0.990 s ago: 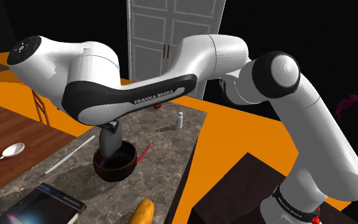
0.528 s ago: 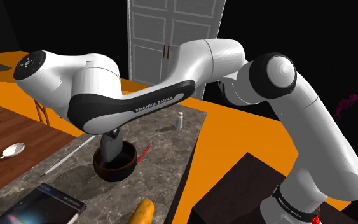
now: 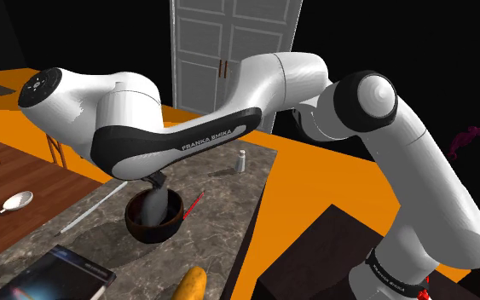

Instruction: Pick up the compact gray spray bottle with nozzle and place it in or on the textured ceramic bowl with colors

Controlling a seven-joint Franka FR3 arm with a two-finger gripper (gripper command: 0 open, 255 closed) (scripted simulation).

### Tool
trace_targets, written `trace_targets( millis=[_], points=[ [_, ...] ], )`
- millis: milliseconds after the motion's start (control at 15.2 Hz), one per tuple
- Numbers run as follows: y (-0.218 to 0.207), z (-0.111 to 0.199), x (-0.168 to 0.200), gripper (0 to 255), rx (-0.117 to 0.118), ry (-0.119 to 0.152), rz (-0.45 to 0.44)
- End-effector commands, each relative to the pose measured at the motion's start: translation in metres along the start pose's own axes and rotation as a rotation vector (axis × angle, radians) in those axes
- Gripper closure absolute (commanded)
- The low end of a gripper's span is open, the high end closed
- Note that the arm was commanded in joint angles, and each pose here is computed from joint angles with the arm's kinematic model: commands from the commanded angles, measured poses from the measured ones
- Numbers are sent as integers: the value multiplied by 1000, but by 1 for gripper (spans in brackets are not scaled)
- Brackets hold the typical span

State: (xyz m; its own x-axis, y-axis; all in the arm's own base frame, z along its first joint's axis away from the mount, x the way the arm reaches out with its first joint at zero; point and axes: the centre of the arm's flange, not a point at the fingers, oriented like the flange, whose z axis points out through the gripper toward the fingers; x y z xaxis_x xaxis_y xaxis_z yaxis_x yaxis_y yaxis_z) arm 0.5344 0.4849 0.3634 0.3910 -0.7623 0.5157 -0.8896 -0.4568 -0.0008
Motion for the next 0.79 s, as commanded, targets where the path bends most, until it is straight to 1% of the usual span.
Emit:
trace_targets(
  millis=[0,132,396,726],
  points=[
    [0,0,0,0,0,0,0],
    [0,0,0,0,0,0,0],
    [0,-50,0,0,0,0,0],
    [0,-50,0,0,0,0,0]
  ],
)
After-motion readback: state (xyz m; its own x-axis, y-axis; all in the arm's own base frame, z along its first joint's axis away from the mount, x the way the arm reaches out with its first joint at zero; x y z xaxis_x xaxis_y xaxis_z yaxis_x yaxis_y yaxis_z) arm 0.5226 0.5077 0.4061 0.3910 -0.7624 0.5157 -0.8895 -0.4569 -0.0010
